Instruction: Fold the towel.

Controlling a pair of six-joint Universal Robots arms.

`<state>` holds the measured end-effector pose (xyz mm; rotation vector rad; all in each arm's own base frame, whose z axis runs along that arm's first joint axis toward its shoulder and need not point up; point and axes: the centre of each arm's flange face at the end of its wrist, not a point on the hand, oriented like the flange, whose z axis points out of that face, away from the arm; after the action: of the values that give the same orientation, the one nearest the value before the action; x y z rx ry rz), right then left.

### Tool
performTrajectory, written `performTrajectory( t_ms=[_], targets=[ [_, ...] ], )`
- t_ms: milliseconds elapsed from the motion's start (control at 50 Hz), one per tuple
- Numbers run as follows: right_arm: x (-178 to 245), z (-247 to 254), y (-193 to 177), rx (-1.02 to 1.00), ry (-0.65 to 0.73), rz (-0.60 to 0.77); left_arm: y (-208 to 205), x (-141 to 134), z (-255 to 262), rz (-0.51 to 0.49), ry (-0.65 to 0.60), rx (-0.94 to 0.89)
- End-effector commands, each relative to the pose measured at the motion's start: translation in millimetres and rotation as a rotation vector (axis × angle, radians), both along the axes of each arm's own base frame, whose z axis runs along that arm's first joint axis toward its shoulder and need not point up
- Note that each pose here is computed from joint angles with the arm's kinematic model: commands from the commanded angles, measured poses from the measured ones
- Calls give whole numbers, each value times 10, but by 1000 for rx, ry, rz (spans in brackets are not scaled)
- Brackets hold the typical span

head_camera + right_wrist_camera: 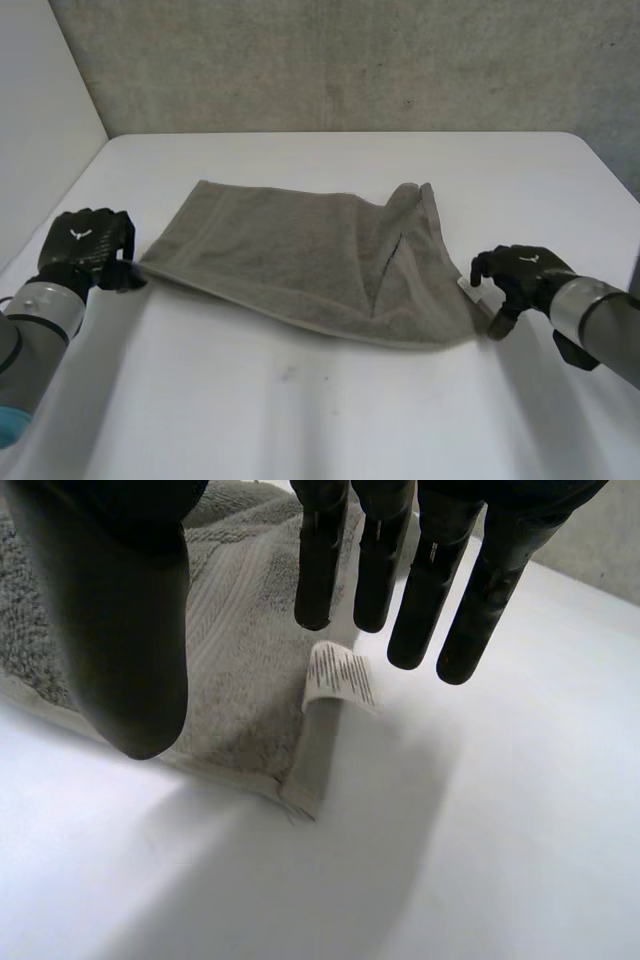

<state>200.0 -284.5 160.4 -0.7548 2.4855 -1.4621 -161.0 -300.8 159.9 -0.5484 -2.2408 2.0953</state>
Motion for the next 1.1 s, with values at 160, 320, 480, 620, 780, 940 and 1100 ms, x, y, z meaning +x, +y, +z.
performTrajectory(
  t_ms=[160,320,480,620,780,940,1100],
  targets=[
    [-3,-155,148,82,-107,44,-14,60,107,19,27,-26],
    [158,-240,266,40,-113,112,-16,64,107,20,38,-23],
    [220,-366,250,14,-86,145,-18,68,107,21,38,-23],
    [236,-439,218,-19,-32,185,-8,67,96,20,38,-18],
    [243,-456,148,-49,-16,192,-3,72,88,22,38,-15],
    [258,-466,59,-79,-18,189,2,67,84,20,38,-14],
    [254,-457,-11,-96,-4,168,3,66,84,19,38,-14]
  ],
)
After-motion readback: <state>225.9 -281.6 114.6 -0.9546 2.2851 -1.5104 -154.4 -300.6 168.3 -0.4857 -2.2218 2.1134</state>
